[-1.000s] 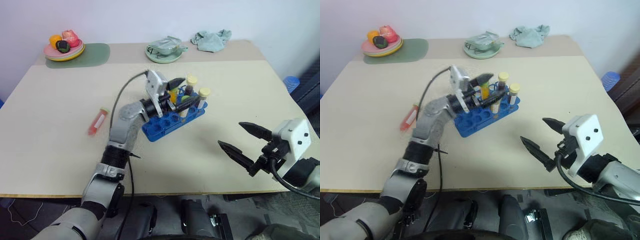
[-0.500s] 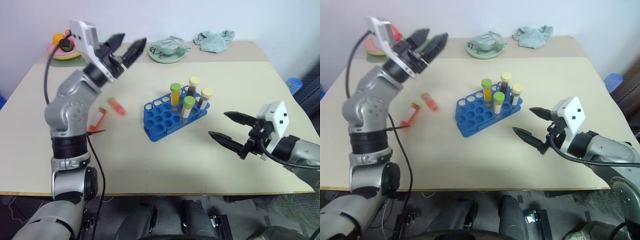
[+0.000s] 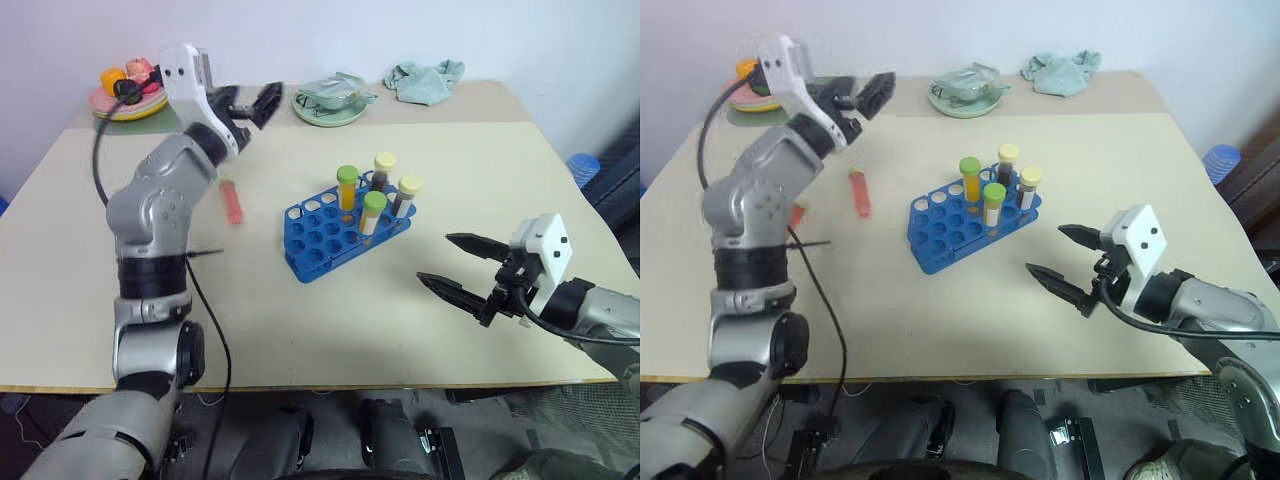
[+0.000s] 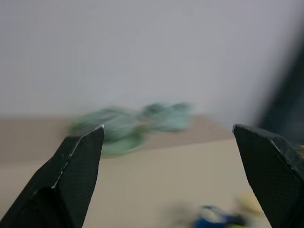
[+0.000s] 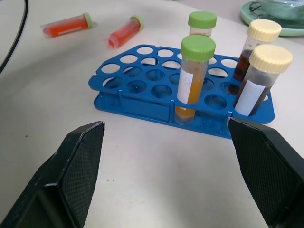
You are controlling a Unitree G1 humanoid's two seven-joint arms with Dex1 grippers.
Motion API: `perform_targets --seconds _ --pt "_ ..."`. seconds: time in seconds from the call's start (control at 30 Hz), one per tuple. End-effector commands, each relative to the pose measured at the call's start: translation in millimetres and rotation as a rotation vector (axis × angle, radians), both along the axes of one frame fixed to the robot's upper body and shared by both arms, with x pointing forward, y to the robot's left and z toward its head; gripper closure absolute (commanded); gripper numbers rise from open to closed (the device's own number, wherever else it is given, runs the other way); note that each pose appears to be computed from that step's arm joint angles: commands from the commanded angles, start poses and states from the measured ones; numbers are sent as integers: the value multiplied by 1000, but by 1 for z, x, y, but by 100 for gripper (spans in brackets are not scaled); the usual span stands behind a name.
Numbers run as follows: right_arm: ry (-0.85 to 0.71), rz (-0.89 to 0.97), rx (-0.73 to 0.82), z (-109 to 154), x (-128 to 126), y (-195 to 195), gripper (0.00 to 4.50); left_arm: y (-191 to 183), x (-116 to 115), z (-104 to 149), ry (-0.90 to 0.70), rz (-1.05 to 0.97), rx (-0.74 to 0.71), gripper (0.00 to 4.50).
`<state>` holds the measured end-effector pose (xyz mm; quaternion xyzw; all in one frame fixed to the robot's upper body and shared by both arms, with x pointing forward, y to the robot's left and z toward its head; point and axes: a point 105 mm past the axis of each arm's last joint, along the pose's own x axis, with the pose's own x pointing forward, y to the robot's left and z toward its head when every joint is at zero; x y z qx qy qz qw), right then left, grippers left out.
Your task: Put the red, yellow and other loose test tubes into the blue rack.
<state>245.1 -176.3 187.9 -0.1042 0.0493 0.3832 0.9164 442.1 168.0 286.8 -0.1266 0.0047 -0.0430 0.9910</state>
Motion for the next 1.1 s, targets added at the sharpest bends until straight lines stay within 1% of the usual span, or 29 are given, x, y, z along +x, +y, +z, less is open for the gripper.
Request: perform_targets --seconds 0.03,0.07,0.13,0.27,0.4,0.5,0.7,0.9,1.1 --pt "-57 9 -5 11 -1 2 27 16 5 -5 220 155 36 9" --pt "-57 9 -5 11 -1 2 27 15 6 -9 276 165 46 9" --pt "-56 9 -5 11 -1 2 27 11 9 -8 289 183 68 9" --pt "-54 6 -4 10 -3 2 27 11 9 -24 401 195 95 9" --pt "-51 2 -3 10 -5 2 27 15 6 -47 527 226 131 9" --pt "-50 2 -2 10 -4 4 27 14 5 -63 617 246 118 9" --pt "-44 3 -1 12 -5 5 27 11 3 -76 727 280 58 9" --pt "-40 -2 3 12 -6 6 27 8 7 -80 743 317 10 9" --pt "-43 -7 9 13 -6 8 27 11 13 -87 710 344 9 9"
